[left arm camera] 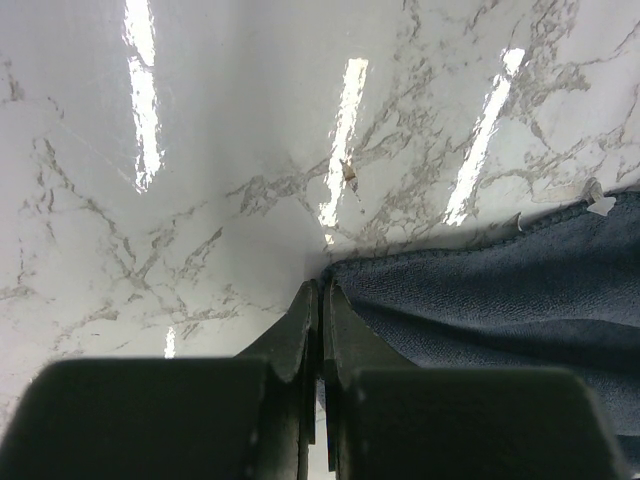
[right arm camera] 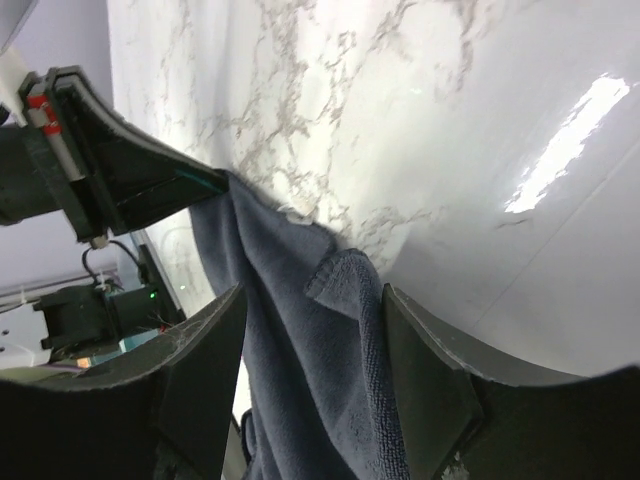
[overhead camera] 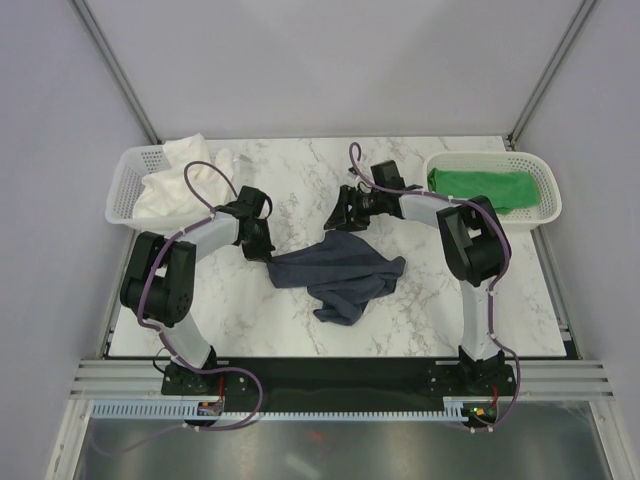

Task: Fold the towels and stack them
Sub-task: Flatten out the crumpled towel

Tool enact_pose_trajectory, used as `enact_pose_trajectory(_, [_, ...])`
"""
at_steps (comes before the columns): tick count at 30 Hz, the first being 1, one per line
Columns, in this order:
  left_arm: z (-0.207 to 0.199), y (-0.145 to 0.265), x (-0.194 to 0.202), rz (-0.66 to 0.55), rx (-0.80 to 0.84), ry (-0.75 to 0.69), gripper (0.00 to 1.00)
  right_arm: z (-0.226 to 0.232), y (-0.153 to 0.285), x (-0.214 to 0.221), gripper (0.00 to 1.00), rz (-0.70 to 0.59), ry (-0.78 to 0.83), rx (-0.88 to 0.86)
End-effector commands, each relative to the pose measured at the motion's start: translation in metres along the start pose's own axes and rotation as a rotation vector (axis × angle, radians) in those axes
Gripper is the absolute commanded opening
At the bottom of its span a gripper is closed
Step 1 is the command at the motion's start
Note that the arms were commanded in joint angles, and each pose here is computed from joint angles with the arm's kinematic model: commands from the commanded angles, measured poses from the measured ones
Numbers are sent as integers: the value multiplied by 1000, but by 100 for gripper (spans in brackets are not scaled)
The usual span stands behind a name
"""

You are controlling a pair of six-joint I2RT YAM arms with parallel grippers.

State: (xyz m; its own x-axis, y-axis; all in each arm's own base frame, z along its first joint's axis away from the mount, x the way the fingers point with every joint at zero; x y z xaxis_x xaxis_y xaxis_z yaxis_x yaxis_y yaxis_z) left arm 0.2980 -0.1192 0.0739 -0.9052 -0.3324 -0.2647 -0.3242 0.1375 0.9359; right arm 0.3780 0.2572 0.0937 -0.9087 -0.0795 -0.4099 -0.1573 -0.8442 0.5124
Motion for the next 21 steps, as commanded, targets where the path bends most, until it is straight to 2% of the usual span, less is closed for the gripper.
enact_pose_trajectory(1, [-12, 7, -17, -69, 42, 22, 2, -6, -6, -13, 64, -17, 54, 54])
enact_pose_trajectory(5, [-12, 9, -18, -75, 42, 25, 2, -16, -10, -9, 61, 17, 42, 88])
enact_pose_trajectory(11, [-12, 9, -17, -74, 45, 25, 2, -13, -13, -9, 58, 39, 38, 31])
enact_pose_trajectory(14, [-13, 9, -18, -75, 55, 31, 2, -15, -18, -10, 50, 53, 22, 20])
enact_pose_trajectory(15, [-15, 10, -19, -76, 64, 32, 2, -16, -18, -11, 45, 51, 25, 22])
enact_pose_trajectory(16, [-18, 11, -20, -80, 78, 23, 2, -16, -17, -15, 28, 41, 30, 32])
enact_pose_trajectory(18, [-29, 17, -27, -99, 154, -11, 2, -12, -12, -20, 7, 15, 62, 62])
enact_pose_trajectory(19, [-33, 20, -30, -106, 174, -20, 3, -17, -7, -19, 0, 0, 75, 109])
enact_pose_trajectory(21, [-41, 30, -39, -135, 210, -41, 25, -7, 12, -28, 0, -65, 119, 170])
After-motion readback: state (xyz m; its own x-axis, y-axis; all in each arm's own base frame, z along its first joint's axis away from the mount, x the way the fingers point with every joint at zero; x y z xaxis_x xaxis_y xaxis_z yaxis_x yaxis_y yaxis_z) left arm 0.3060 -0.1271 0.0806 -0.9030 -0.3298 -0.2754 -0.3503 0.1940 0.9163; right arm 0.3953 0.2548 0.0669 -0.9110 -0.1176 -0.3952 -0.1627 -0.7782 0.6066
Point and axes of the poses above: each gripper's point midway between its finger pads, its own y axis back along the fingers, its own z axis along the line the jaws close on, x = y × z, the point moved 6 cm from there along y, back along the fingers, and after that the axes turned 6 degrees about y, right-handed, at the moved point
